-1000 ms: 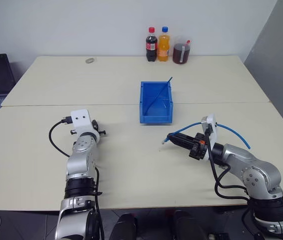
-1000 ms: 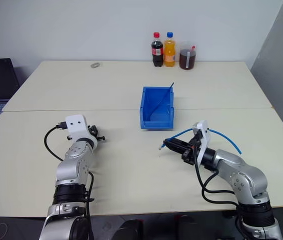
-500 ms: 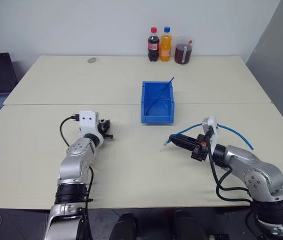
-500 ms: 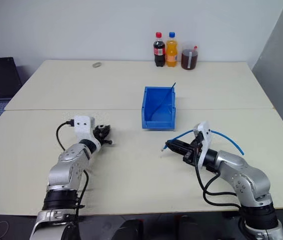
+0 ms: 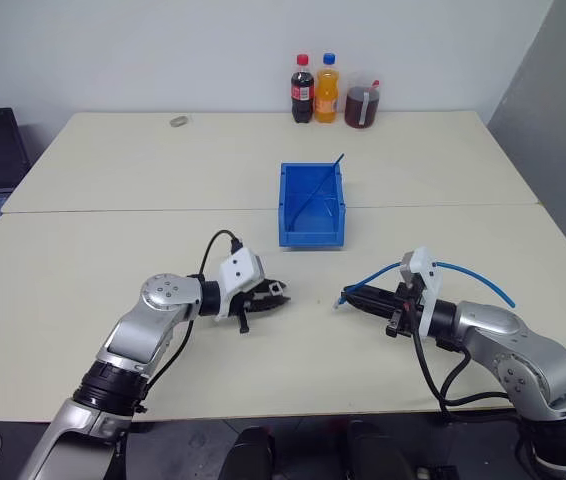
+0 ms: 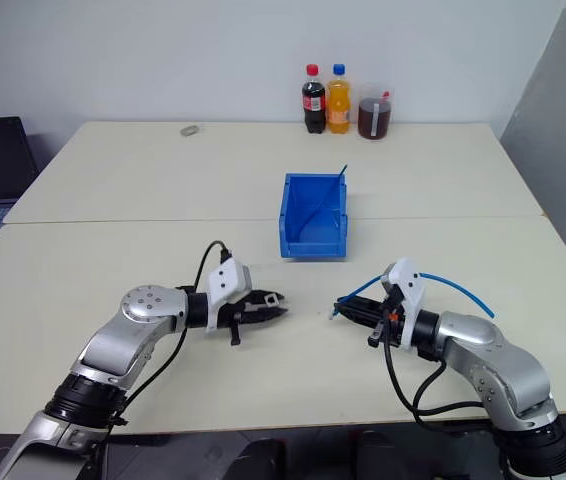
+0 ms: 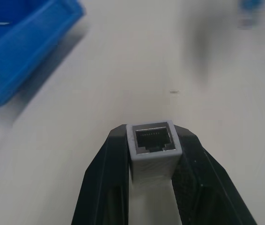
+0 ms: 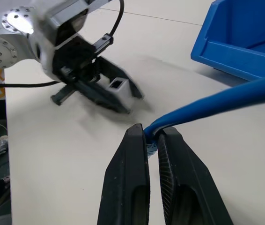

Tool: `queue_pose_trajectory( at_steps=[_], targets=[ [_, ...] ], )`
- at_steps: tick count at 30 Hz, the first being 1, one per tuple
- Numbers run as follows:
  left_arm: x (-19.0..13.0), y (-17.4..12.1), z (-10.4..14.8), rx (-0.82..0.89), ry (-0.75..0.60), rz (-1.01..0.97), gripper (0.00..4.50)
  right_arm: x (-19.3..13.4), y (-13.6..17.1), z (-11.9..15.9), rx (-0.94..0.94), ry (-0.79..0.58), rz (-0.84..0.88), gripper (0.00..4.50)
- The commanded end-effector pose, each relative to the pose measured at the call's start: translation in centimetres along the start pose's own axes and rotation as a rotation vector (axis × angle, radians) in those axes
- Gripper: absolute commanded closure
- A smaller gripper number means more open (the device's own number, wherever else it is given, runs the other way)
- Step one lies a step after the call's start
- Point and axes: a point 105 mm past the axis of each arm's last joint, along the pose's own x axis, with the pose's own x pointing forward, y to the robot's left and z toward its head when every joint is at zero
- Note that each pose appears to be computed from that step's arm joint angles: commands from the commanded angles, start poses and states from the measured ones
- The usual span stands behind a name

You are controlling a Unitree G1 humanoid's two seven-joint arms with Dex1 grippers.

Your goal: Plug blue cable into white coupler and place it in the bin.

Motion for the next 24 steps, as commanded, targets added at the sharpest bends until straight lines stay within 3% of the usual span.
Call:
queue_pose_trajectory(
  at_steps=[1, 10, 17, 24],
  targets=[
    [0.4, -1.3, 0.3, 0.080, 0.020, -0.100, 3.64, 0.1, 0.9, 1.0, -0.067, -0.030, 0.034, 4.49],
    [1.6, -1.7, -1.5, 0.102, 0.069, -0.148, 3.65, 2.8, 1.3, 1.2, -0.203, -0.022, 0.094, 4.50],
    [1.7, -1.6, -1.7, 0.093, 0.062, -0.174, 3.66, 5.5, 2.4, 0.9, -0.366, 0.001, 0.201, 4.50],
    [1.7, -1.8, -1.8, 0.077, 0.056, -0.208, 3.67, 6.8, 3.6, 0.4, -0.404, 0.016, 0.268, 4.50]
  ],
)
